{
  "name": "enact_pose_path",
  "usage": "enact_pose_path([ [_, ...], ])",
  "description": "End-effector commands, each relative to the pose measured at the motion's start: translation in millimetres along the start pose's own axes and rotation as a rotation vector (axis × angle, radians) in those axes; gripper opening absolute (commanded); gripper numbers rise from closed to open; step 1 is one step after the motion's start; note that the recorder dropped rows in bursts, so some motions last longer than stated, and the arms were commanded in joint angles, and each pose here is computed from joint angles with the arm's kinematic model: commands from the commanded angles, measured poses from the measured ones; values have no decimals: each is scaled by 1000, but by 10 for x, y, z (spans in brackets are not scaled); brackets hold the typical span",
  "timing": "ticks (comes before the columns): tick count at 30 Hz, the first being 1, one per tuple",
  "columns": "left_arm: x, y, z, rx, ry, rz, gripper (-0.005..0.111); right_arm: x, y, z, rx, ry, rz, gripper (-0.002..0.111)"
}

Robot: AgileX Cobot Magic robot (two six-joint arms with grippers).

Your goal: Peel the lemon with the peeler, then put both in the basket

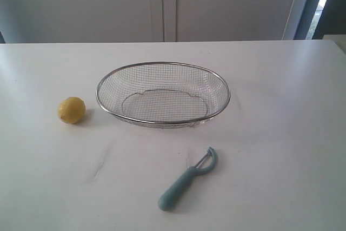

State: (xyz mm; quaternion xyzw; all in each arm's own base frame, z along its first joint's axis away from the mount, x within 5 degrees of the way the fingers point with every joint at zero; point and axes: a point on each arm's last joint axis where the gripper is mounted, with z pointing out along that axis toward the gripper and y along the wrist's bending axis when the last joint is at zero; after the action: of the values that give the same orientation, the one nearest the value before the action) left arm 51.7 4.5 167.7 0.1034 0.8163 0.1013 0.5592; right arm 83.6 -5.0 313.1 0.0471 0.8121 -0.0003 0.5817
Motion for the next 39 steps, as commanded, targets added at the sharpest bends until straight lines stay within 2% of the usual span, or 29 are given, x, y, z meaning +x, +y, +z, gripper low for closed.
enact_pose_path([
  [1,13,-5,3,3,1,2,0,-65,-1,92,16,100,42,0],
  [15,13,-5,3,3,1,2,0,153,-13,533,77,517,105,0],
  [29,13,-5,3,3,1,2,0,172,-9,689,76,523,106,0],
  [32,13,-5,3,3,1,2,0,182,-1,689,79,535,148,0],
  [39,13,-5,3,3,1,2,0,206,3,782,114,705,184,0],
])
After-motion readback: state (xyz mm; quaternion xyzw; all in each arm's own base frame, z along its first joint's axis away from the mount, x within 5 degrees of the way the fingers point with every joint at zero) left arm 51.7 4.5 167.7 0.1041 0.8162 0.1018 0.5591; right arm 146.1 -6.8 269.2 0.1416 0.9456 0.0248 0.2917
